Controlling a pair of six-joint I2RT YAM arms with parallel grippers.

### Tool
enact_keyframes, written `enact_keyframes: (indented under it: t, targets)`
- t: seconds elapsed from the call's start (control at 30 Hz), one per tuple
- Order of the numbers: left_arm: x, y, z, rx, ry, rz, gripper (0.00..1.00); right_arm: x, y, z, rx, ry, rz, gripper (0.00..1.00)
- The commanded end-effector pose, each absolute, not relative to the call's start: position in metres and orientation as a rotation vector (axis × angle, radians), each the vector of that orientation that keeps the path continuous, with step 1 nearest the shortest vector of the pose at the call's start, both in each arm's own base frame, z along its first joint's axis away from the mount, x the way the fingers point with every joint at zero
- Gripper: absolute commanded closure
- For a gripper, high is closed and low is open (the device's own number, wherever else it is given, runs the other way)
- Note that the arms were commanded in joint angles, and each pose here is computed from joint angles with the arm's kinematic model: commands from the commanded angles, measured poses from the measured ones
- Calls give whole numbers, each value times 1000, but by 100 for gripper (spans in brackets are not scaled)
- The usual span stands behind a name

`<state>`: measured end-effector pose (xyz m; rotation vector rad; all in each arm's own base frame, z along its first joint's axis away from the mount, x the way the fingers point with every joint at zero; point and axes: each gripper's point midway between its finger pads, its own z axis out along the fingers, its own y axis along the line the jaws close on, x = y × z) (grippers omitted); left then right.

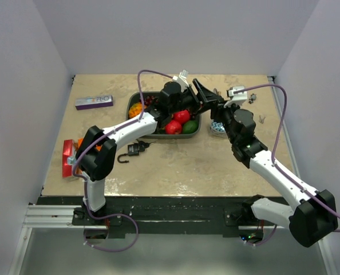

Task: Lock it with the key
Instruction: Lock the lock.

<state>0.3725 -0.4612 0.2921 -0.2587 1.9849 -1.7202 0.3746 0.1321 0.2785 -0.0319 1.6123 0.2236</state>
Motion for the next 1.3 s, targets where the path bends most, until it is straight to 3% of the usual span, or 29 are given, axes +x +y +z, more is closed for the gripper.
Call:
enact_keyframes:
  t: [0.0,0.03,0.07,0.13,0.27,0.3,0.33,0.37,0.4,0.43,0.5,0.6,0.83,1.0,1.07,1.27]
  targets:
    - [361,-459,381,-157,1728,-1871,100,382,117,314,29,1507,162,69]
    - [361,-459,380,-157,1731,-1869,100,382,117,315,27,1504,163,75]
    - [361,-459,377,-159,1740,-1866,100,382,117,319,18,1495,161,90]
    - [360,-459,375,-160,1746,-1863,100,381,118,321,7,1495,162,100]
    - [361,-458,371,-143,1746,-1849,100,375,118,329,9,1504,186,100]
    - [363,-456,371,-143,1743,-1842,95,371,120,336,7,1488,204,100]
    - [363,-455,370,-137,1743,-1840,77,369,120,338,8,1489,217,100]
    - [364,-452,371,-131,1732,-1836,67,367,119,339,14,1497,219,100]
    - [367,-448,367,-134,1739,-1823,41,362,117,345,17,1487,225,100]
    - [367,-445,368,-122,1732,-1822,30,359,116,347,20,1483,230,100]
    - [371,-435,363,-107,1721,-1792,14,351,112,355,26,1473,241,100]
    - [374,-421,358,-82,1713,-1773,1,338,109,357,12,1501,274,100]
    - [373,-379,350,152,1662,-1654,1,310,110,352,-87,1572,427,100]
    - [374,-341,314,579,1701,-1265,1,285,148,339,-262,1660,701,100]
    - [368,-320,315,752,1605,-1080,1,273,172,331,-345,1702,871,100]
    - [300,-275,267,1338,1339,-886,1,254,203,328,-522,1720,1109,100]
